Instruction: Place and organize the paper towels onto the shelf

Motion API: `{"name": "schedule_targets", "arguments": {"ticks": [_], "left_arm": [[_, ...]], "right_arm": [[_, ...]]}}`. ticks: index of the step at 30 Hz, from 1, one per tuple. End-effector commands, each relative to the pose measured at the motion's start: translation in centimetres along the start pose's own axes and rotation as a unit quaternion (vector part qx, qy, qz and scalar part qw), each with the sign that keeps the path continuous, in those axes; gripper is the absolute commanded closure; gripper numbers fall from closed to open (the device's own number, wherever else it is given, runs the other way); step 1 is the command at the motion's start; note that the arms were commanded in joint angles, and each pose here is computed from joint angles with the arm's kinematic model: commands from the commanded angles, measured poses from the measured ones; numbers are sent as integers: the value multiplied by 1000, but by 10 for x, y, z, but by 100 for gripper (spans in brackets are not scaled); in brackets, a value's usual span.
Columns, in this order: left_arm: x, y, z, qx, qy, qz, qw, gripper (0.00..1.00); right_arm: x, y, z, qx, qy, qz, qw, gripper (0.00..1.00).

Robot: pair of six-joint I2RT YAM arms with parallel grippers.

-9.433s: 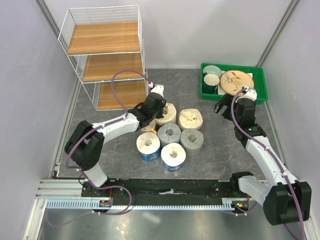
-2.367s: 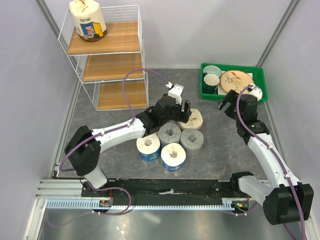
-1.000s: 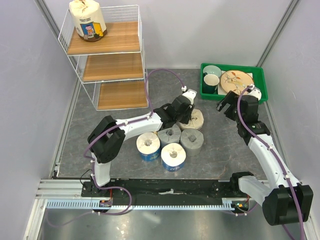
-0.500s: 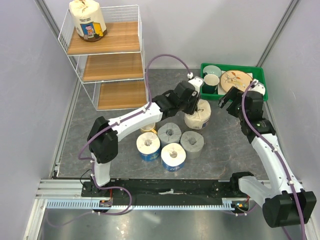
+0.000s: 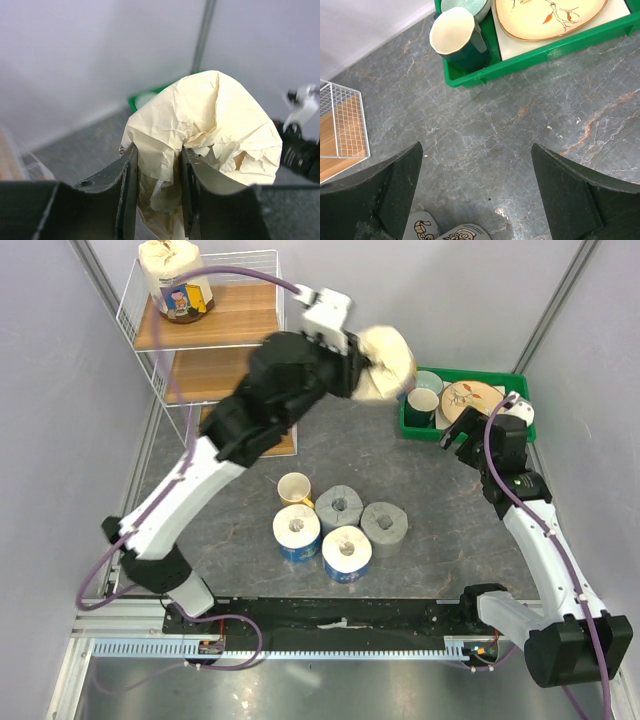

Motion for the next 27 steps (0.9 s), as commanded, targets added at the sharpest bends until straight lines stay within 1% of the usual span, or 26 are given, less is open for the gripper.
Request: {"name": "schedule_targets", "arguments": {"ticks": [1,2,3,4,5,6,7,8,9,11,14,17,18,19,20,21,22,23,25,27], "left_arm": [[108,-92,68,149,25,-174,973,78],[120,-114,78,167,23,-199,965,79],[129,-127,88,197,36,-212,957,79],[142,-142,95,214,30,-243,946,79],[150,-154,101,229,30,-260,938,79],[158,-175,112,256,39,-273,926,79],[161,-186,118,272,41,-283,919,79],[168,-195,123,289,34,-307,906,79],[171,-212,133,320,45,-311,894,79],[176,-226,142,359,65,-324,873,78],[180,-236,152,406,88,-319,852,78],[181,-232,157,424,102,-313,844,77],[180,-225,158,422,110,-307,846,76],[175,-211,166,431,124,-287,846,76],[182,-212,171,422,89,-306,849,75],[173,-195,173,399,111,-269,870,75],[172,-193,187,410,109,-263,867,75],[174,-184,190,404,94,-269,869,75],[173,-174,198,403,104,-266,870,75],[172,-159,200,383,101,-271,877,75]], "right_arm": [[-4,7,-4,-7,-2,6,1000,2],[-6,8,-4,-8,-4,11,1000,2],[-7,9,-5,-8,-6,14,1000,2],[-8,9,-6,-9,-8,16,1000,2],[-10,9,-7,-10,-9,19,1000,2],[-12,10,-9,-12,-9,21,1000,2],[-13,9,-9,-10,-8,22,1000,2],[-15,9,-10,-11,-5,26,1000,2],[-18,9,-11,-11,-5,29,1000,2],[-21,9,-12,-8,-1,35,999,2],[-25,8,-13,-4,1,43,999,2],[-25,7,-13,-3,0,43,999,2],[-25,6,-13,-3,-1,41,999,2],[-26,4,-14,-3,-3,41,999,2],[-25,4,-15,-5,-4,38,999,2],[-25,4,-16,-5,-5,39,999,2],[-25,3,-16,-6,-6,38,999,2],[-25,3,-16,-6,-5,38,999,2],[-26,4,-16,-5,-6,40,999,2],[-28,6,-16,-4,-6,47,999,2]]}}
Point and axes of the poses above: each gripper's point midway between its finger pads, its own y axis out along the fingers, its own z axis along the line the jaws close on, x = y × z, the point moved 6 cm from there along -y, back along the fingers, and after that the axes turned 9 degrees about y, right-handed, at the moved point
